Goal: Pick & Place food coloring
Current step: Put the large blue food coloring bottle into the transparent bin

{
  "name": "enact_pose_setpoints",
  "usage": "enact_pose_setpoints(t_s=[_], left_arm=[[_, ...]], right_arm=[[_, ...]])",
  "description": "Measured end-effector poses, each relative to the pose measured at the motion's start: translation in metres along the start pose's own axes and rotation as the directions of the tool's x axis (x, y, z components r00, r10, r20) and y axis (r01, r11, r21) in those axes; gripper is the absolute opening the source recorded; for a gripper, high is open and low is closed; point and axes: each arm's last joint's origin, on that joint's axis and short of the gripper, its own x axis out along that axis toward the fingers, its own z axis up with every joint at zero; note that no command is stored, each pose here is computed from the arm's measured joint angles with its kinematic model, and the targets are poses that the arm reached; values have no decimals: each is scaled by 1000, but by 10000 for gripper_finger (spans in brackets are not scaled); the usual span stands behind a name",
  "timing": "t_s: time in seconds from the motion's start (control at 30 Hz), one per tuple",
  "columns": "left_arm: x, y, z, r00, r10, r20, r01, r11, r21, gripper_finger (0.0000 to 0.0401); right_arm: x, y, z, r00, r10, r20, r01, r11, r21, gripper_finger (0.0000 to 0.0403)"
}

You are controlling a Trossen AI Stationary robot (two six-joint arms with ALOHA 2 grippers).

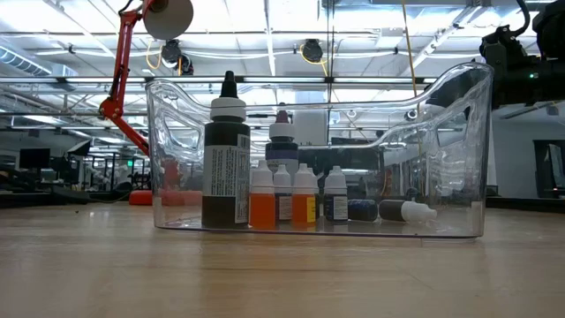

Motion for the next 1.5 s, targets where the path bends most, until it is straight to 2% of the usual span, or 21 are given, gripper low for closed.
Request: enact_pose_setpoints(t_s=[0.2,0.37,0.87,0.93,1.0,1.07,1.13,1.23,1.37,1.5], left_arm=[[24,13,-22,994,104,15,-102,991,-91,367],[38,19,-29,987,156,40,-152,983,-100,367],[40,12,-21,992,101,76,-98,994,-39,367],[41,7,-22,994,37,107,-40,999,27,367],[46,0,-23,993,-40,111,21,986,164,367],[52,-6,-24,991,-96,96,60,946,320,367],[62,-9,-24,989,-123,85,76,901,428,367],[77,-9,-20,994,-98,53,58,857,512,367],[96,-2,-12,1000,-2,-10,7,833,554,367],[112,4,-8,999,44,-1,-35,807,590,367]], right_arm=[[0,0,0,1000,0,0,0,1000,0,167],[0,0,0,1000,0,0,0,1000,0,167],[0,0,0,1000,0,0,0,1000,0,167],[0,0,0,1000,0,0,0,1000,0,167],[0,0,0,1000,0,0,0,1000,0,167],[0,0,0,1000,0,0,0,1000,0,167],[0,0,0,1000,0,0,0,1000,0,167],[0,0,0,1000,-1,-1,1,1000,0,167],[0,0,0,1000,0,0,0,1000,0,167],[0,0,0,1000,0,0,0,1000,0,167]])
